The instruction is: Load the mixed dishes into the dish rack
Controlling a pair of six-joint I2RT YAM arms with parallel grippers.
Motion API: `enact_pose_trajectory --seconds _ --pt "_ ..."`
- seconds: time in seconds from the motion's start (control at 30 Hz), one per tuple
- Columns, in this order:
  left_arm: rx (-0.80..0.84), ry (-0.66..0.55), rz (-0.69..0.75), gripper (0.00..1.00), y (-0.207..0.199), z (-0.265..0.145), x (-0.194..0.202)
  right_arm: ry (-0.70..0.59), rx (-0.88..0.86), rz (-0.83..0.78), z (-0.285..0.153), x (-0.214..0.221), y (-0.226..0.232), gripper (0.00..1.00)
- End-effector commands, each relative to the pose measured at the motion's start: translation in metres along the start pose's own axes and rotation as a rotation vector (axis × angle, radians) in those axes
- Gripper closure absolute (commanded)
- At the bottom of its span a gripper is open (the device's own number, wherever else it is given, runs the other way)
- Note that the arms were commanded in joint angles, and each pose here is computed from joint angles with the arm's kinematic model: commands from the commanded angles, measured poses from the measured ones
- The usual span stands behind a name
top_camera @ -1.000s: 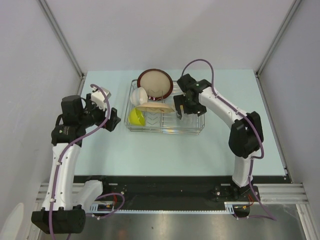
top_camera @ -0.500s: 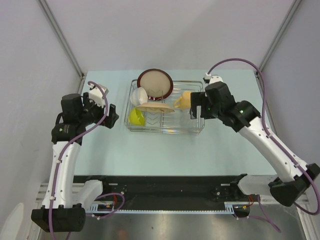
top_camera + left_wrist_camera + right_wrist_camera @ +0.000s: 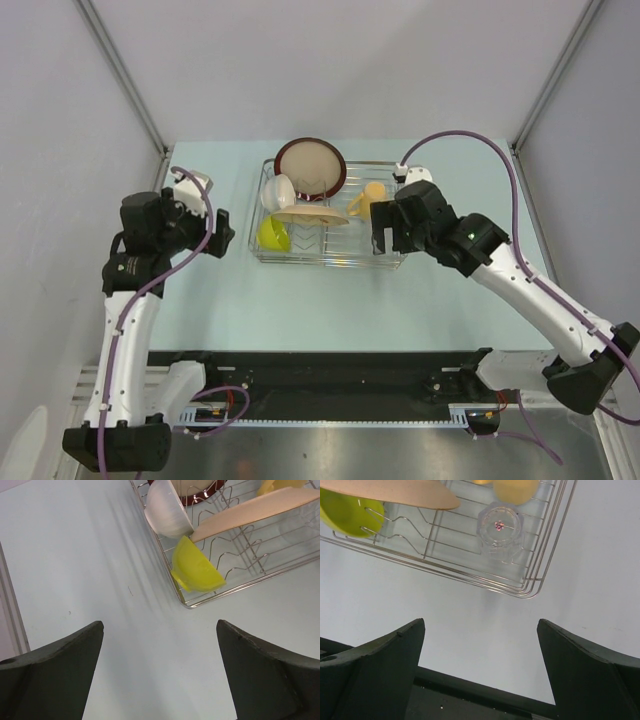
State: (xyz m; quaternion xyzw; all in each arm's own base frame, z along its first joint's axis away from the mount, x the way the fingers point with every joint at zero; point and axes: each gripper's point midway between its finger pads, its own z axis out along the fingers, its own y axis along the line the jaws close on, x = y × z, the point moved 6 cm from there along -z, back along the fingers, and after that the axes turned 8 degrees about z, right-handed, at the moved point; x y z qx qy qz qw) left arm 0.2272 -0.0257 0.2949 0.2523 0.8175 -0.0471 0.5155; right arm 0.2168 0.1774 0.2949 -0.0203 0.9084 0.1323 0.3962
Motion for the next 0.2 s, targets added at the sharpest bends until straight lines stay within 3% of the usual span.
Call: enact_pose_trajectory --seconds 0.0,0.17 --pt "-0.030 -0.042 -0.005 0.00 0.001 -0.005 -0.008 -0.061 -0.036 0.007 -0.015 -0.006 0.004 0.00" --pt "-0.040 -0.043 -0.013 0.00 0.002 -0.005 -0.008 -0.113 -0.037 0.001 -0.028 -0.012 0.001 0.00"
